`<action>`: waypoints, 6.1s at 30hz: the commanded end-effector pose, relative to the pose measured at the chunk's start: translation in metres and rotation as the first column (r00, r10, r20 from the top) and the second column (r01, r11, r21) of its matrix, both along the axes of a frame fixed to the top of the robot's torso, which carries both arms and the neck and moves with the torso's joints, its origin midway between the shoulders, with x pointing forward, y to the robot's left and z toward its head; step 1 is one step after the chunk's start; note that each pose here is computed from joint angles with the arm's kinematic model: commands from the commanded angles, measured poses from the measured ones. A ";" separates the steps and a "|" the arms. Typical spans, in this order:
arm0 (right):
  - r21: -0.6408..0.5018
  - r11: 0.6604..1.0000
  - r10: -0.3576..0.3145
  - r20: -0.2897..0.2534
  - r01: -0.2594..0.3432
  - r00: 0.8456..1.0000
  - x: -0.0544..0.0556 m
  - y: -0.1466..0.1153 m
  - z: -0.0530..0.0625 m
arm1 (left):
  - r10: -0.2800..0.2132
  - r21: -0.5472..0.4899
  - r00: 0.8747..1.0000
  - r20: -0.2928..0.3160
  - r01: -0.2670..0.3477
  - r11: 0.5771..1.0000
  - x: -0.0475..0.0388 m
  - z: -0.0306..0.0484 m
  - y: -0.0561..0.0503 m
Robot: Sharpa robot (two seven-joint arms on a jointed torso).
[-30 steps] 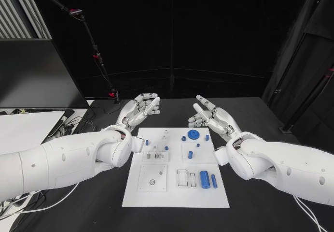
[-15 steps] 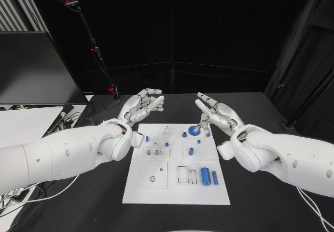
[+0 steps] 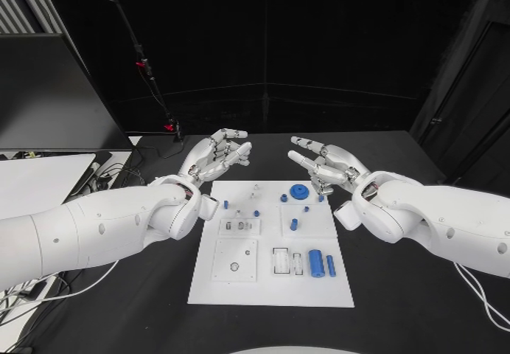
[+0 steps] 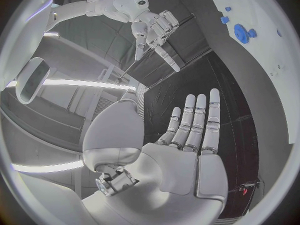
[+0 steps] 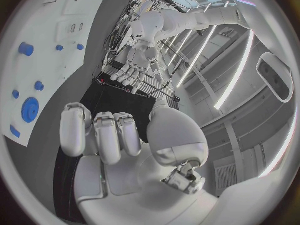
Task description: Assemble the parts on the task board
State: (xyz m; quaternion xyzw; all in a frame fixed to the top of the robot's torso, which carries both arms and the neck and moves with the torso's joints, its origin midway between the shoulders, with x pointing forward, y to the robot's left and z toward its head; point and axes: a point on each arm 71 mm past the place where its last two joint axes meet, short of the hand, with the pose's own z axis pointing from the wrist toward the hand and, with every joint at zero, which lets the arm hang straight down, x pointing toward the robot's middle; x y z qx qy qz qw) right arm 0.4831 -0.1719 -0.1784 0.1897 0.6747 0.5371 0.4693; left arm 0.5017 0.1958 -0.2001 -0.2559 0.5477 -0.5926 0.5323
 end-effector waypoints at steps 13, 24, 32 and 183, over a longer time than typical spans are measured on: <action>-0.223 0.975 0.032 0.137 -0.001 0.990 0.024 -0.002 0.003 | -0.038 -0.029 0.993 0.109 0.042 0.999 -0.0125 0.0160 0.009; -0.428 0.903 0.090 0.288 0.044 0.954 0.032 0.004 0.005 | -0.053 -0.040 0.993 0.110 0.057 0.998 -0.0168 0.0231 0.015; -0.579 0.809 0.155 0.373 0.099 0.915 0.036 0.014 0.003 | -0.063 -0.047 0.992 0.112 0.068 0.997 -0.0195 0.0267 0.018; -0.661 0.693 0.248 0.595 0.289 0.764 0.051 0.050 0.014 | -0.088 -0.046 0.991 0.102 0.093 0.995 -0.0110 0.0267 0.013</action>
